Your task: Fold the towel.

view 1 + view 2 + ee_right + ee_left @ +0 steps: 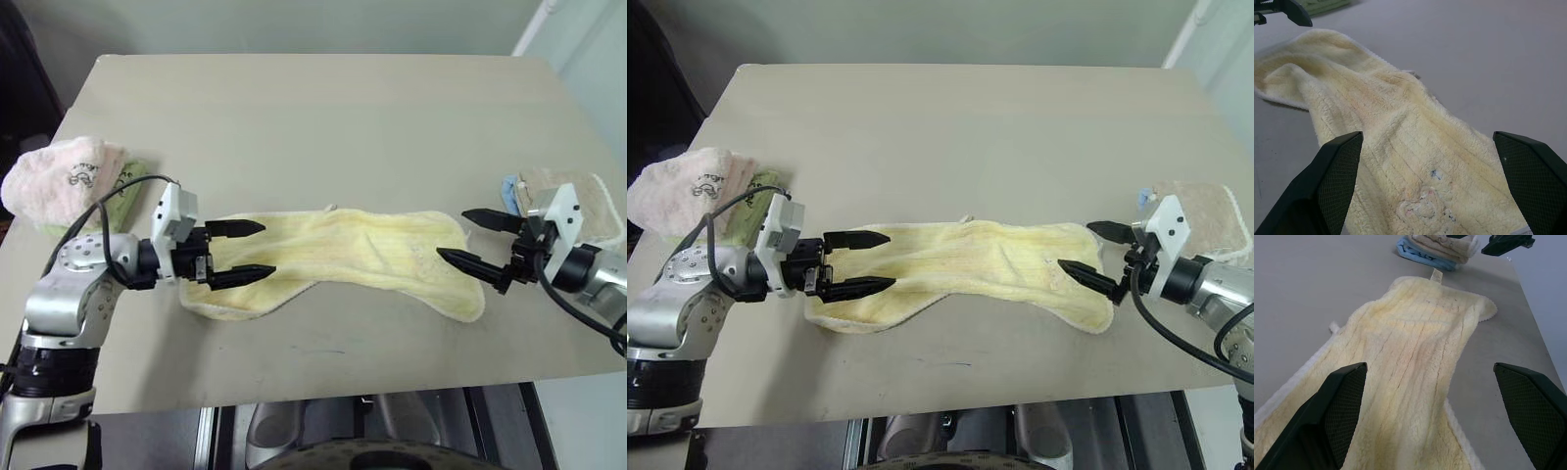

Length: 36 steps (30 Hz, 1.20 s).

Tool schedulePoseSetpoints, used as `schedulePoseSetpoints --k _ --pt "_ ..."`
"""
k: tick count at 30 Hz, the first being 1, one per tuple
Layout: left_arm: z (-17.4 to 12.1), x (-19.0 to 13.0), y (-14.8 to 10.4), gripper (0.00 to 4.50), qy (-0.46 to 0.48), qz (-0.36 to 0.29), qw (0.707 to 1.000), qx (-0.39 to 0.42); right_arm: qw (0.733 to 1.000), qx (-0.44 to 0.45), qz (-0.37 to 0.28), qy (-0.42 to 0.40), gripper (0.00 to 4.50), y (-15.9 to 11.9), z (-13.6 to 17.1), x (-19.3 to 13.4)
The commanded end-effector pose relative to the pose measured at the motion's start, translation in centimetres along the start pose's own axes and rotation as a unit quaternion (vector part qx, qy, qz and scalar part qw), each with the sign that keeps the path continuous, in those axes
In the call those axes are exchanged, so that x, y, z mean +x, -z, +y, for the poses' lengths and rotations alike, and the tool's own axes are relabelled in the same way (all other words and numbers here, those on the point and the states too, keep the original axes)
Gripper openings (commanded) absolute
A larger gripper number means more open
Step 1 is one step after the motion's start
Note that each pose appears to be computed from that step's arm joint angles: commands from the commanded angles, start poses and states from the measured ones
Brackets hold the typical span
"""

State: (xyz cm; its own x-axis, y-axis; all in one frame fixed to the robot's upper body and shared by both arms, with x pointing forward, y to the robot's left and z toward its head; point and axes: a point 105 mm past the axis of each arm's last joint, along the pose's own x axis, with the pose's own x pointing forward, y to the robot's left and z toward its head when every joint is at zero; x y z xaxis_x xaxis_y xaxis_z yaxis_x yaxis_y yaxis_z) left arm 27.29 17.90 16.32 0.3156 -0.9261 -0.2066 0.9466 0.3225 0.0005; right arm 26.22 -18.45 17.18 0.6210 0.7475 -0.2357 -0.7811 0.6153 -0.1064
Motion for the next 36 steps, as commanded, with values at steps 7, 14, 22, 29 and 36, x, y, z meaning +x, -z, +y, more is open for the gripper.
schedulePoseSetpoints --k 7,14,22,29,36 --pt "-0.4 0.6 -1.7 4.48 0.016 -0.017 1.000 0.019 1.000 -0.016 -0.021 0.001 4.50 -1.1 0.4 0.1" --pt "-0.5 1.5 -1.5 4.48 0.010 -0.037 0.999 0.027 0.999 -0.014 -0.014 0.029 4.50 -0.9 -1.0 0.4" --pt "0.2 3.0 -1.2 4.48 0.002 -0.076 0.996 0.039 0.997 0.027 0.033 0.071 4.50 -0.2 -4.2 1.0" --pt "-0.6 3.9 -0.3 4.48 -0.003 -0.086 0.996 0.026 0.987 0.120 0.083 0.067 4.50 0.6 -7.3 2.0" --pt "-1.0 4.3 0.0 4.48 -0.003 -0.086 0.996 0.019 0.981 0.142 0.119 0.054 4.50 2.3 -10.0 3.2"
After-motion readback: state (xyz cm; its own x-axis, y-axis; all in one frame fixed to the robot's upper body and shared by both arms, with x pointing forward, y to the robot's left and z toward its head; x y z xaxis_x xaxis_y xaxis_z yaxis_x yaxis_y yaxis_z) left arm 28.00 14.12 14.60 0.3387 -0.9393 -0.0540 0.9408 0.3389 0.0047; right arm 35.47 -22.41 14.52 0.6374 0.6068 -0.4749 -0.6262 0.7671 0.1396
